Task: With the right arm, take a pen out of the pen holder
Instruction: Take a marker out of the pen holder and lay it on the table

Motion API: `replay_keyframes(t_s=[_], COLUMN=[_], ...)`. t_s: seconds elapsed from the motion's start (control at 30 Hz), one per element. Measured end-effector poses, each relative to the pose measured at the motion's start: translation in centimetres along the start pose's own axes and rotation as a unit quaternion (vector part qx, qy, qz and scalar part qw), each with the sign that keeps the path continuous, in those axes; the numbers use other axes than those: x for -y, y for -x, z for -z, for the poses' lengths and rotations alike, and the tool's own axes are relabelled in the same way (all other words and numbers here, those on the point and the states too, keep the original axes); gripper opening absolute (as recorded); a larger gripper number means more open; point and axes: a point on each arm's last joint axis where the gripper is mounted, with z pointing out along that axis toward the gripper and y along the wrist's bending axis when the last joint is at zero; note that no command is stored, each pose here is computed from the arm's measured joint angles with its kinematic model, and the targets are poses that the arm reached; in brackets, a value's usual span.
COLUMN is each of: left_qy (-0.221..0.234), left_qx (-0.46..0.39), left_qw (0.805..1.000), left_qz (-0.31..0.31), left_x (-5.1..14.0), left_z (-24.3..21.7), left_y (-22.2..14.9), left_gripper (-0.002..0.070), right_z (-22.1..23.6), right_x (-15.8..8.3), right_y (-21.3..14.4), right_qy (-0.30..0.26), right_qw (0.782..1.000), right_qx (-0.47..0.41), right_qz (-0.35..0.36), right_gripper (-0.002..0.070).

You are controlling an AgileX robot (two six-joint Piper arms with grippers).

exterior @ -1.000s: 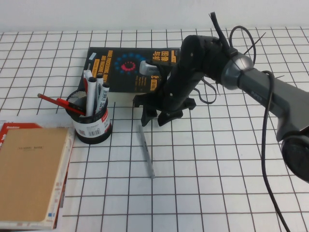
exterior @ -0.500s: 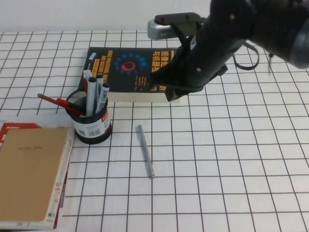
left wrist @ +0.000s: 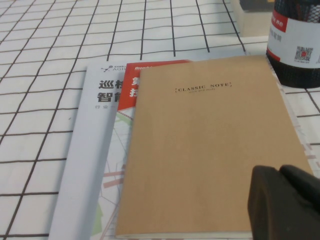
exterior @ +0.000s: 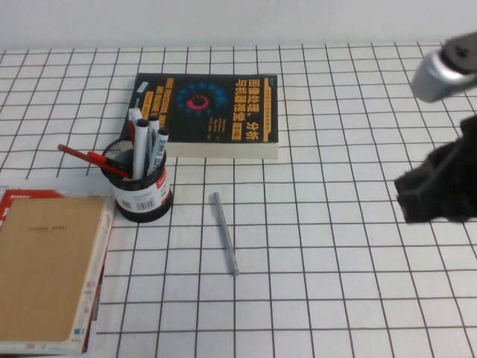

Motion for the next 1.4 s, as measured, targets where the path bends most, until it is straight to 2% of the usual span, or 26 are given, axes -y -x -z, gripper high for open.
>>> replay_keyframes(t_s=[0.3, 0.53, 0.67, 0.8, 0.93, 1.17, 1.4], left_qy=[0.0, 0.0, 0.0, 0.0, 0.0, 0.0, 0.0], left_qx=[0.0, 0.0, 0.0, 0.0, 0.0, 0.0, 0.0], left_qw=[1.0, 1.0, 1.0, 1.0, 1.0, 1.0, 1.0], left_qz=[0.0, 0.0, 0.0, 0.0, 0.0, 0.0, 0.0], left_x=[0.0, 0.0, 0.0, 0.0, 0.0, 0.0, 0.0], left_z=[0.0, 0.0, 0.0, 0.0, 0.0, 0.0, 0.0], left_y=[0.0, 0.0, 0.0, 0.0, 0.0, 0.0, 0.0], left_gripper=[-0.0004, -0.0004, -0.0004, -0.0004, -0.0004, -0.0004, -0.0004], right_z=[3.9, 2.1, 0.7, 0.1, -0.8, -1.7, -1.6], right_x=[0.8, 2.0, 3.9, 6.5, 8.1, 8.4, 8.0], right_y=[-5.6, -8.5, -10.9, -14.7, -18.6, -23.2, -24.5], right_qy=[0.0, -0.034, -0.054, -0.106, -0.171, -0.219, -0.225], right_qw=[1.0, 0.999, 0.996, 0.978, 0.948, 0.906, 0.887], right_qx=[-0.011, -0.012, 0.046, 0.129, 0.233, 0.34, 0.385], right_qz=[0.0, 0.011, -0.044, -0.121, -0.136, -0.129, -0.118], right_gripper=[-0.0014, -0.0014, -0.0015, -0.0015, -0.0015, -0.0015, -0.0015])
